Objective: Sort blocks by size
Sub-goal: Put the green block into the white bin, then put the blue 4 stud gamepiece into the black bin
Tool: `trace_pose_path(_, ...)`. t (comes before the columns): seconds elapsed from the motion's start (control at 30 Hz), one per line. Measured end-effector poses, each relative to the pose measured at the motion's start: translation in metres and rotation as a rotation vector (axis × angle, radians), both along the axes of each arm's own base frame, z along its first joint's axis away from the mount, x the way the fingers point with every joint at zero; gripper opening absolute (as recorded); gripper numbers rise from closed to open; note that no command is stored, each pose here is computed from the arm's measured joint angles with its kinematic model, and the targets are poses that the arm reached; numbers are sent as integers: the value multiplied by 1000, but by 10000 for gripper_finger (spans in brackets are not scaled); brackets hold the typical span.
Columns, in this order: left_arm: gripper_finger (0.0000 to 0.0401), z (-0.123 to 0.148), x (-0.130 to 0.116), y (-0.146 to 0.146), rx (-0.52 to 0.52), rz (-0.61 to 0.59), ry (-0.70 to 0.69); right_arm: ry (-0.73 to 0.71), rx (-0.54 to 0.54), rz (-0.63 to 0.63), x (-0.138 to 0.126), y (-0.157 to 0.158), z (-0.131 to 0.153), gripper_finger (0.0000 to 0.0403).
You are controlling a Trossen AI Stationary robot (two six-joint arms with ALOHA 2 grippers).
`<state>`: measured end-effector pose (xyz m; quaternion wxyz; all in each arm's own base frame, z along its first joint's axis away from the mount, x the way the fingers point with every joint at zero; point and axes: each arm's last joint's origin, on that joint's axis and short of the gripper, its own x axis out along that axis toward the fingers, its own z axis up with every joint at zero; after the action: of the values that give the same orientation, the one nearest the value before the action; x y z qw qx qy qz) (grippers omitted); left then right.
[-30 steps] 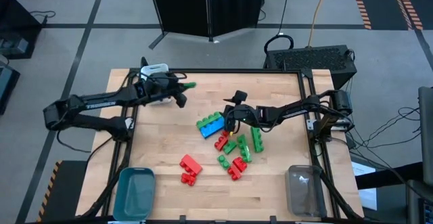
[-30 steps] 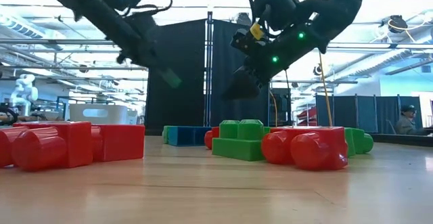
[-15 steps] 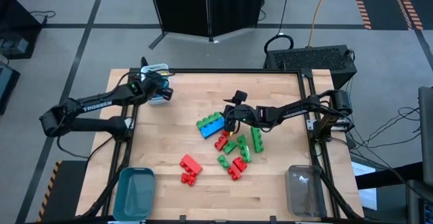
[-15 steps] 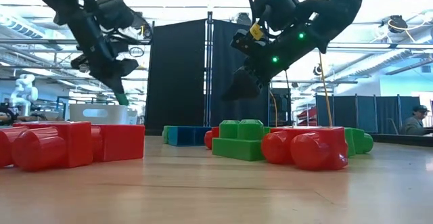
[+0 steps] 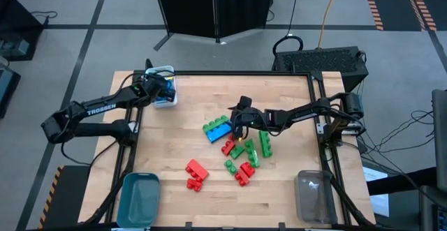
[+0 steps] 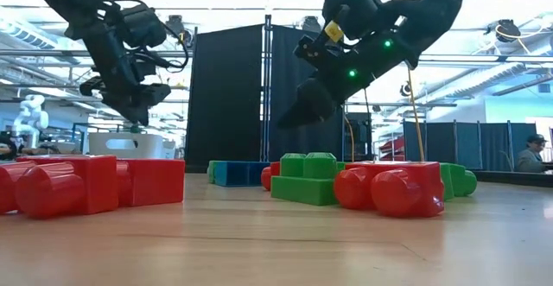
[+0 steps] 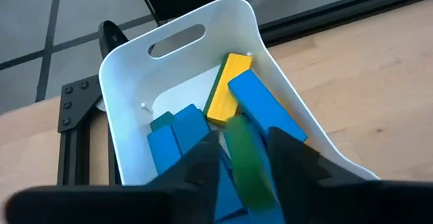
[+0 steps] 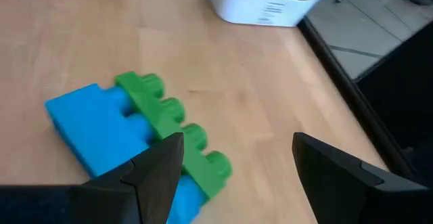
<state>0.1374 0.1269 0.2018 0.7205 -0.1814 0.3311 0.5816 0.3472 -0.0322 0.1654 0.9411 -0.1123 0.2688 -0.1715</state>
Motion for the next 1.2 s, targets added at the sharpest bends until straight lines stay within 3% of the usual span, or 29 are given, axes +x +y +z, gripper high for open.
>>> trace_pose_path(0.23,180,0,0,0,-1,4,-7,0,39,68,1,2,-1,263)
trace_pose_path(0.67,185,19,12,-6,33,-76,-68,-47,158,65,3,6,2,263)
trace_pose_path(0.93,185,44,26,-25,114,-222,-170,-50,84,52,8,27,9,263)
trace_pose_path(1.2,185,62,50,-48,177,-488,-360,1,49,42,5,37,5,263)
